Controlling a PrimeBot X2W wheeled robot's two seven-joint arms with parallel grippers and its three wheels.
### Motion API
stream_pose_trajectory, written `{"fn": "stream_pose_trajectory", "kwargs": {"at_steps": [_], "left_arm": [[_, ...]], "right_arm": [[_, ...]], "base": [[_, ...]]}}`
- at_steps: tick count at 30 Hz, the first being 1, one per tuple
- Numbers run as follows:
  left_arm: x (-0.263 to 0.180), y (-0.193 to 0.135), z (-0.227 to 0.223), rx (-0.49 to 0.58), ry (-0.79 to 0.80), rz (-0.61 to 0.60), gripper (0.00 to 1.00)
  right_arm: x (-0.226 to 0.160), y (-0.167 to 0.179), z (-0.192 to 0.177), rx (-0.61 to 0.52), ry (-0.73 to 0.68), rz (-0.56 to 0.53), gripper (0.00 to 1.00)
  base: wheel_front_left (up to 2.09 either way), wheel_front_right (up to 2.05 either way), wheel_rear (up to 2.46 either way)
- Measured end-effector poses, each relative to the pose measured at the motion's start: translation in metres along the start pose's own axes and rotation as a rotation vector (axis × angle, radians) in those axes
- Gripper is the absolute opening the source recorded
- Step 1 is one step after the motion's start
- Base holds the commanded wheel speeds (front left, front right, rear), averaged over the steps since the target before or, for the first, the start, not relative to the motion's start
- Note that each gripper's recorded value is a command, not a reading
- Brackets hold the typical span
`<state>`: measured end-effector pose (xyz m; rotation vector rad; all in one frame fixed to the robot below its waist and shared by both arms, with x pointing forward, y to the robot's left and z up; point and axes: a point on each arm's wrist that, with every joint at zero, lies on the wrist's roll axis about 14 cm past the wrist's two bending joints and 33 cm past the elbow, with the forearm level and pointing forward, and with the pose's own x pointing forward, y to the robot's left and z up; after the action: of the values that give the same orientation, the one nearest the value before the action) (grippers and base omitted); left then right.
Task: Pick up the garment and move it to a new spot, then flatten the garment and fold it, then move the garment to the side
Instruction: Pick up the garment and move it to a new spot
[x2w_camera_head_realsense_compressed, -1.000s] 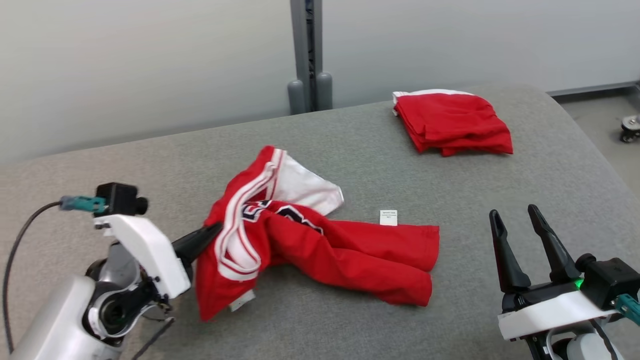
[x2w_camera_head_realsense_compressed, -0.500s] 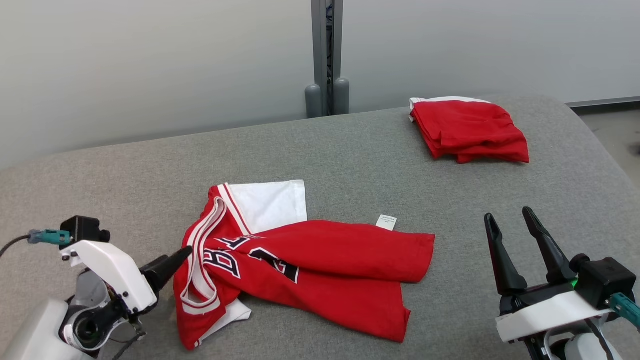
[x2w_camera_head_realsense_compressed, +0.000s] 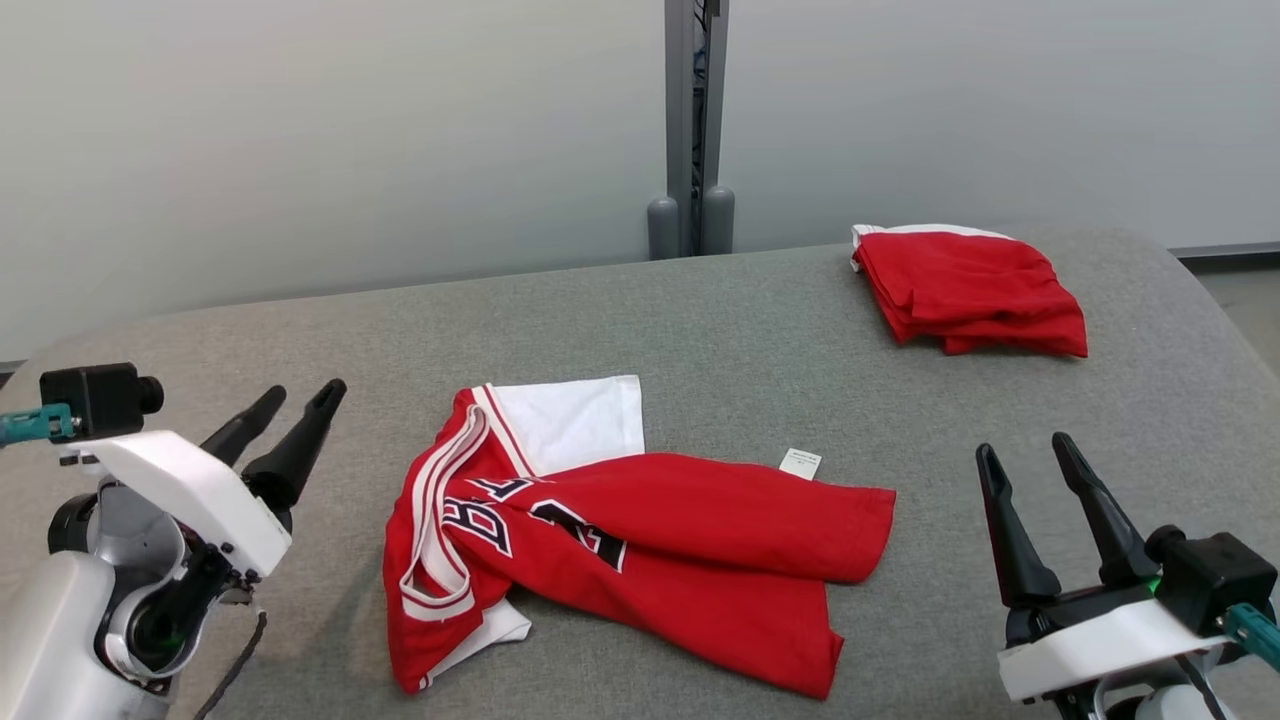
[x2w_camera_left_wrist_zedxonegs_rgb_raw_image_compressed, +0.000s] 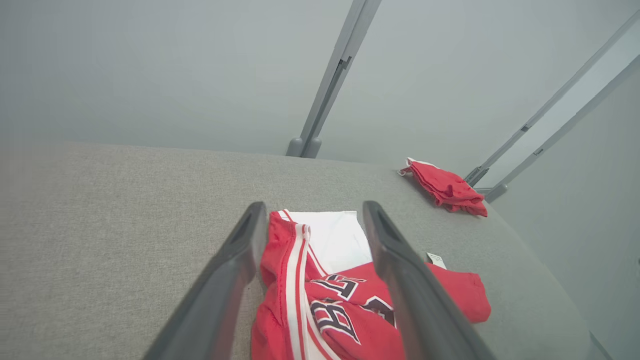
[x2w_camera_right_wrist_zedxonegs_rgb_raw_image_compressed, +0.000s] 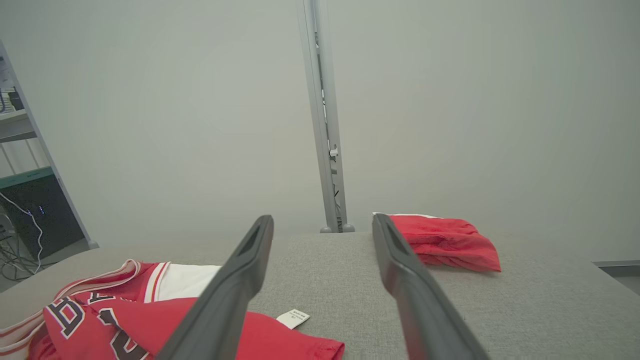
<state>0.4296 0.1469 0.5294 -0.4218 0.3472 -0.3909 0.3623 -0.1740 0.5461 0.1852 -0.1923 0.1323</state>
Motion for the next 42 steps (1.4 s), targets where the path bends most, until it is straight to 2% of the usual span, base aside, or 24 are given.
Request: {"fn": "stream_pose_trajectory", "kwargs": {"at_steps": [6, 18, 22, 32, 42], "left_arm": [[-0.020, -0.008, 0.026, 0.083, -0.197, 0.032, 1.00], [-0.060, -0.003, 0.009, 0.152, -0.436, 0.151, 1.00], [-0.065, -0.002, -0.004, 0.206, -0.440, 0.173, 1.00], [-0.074, 0.000, -0.024, 0.189, -0.455, 0.230, 1.00], [-0.076, -0.004, -0.037, 0.185, -0.451, 0.216, 1.00]], "right_arm": [[-0.002, 0.005, 0.001, 0.007, -0.004, 0.011, 1.00], [-0.010, 0.002, 0.000, 0.025, -0.003, -0.009, 1.00], [-0.010, 0.002, 0.000, 0.027, -0.006, -0.013, 1.00], [-0.014, 0.003, -0.002, 0.033, -0.001, -0.015, 1.00], [-0.016, 0.001, -0.004, 0.030, 0.006, -0.019, 1.00]], "base": [[0.00, 0.00, 0.00], [0.00, 0.00, 0.00], [0.00, 0.00, 0.00], [0.00, 0.00, 0.00], [0.00, 0.00, 0.00]]}}
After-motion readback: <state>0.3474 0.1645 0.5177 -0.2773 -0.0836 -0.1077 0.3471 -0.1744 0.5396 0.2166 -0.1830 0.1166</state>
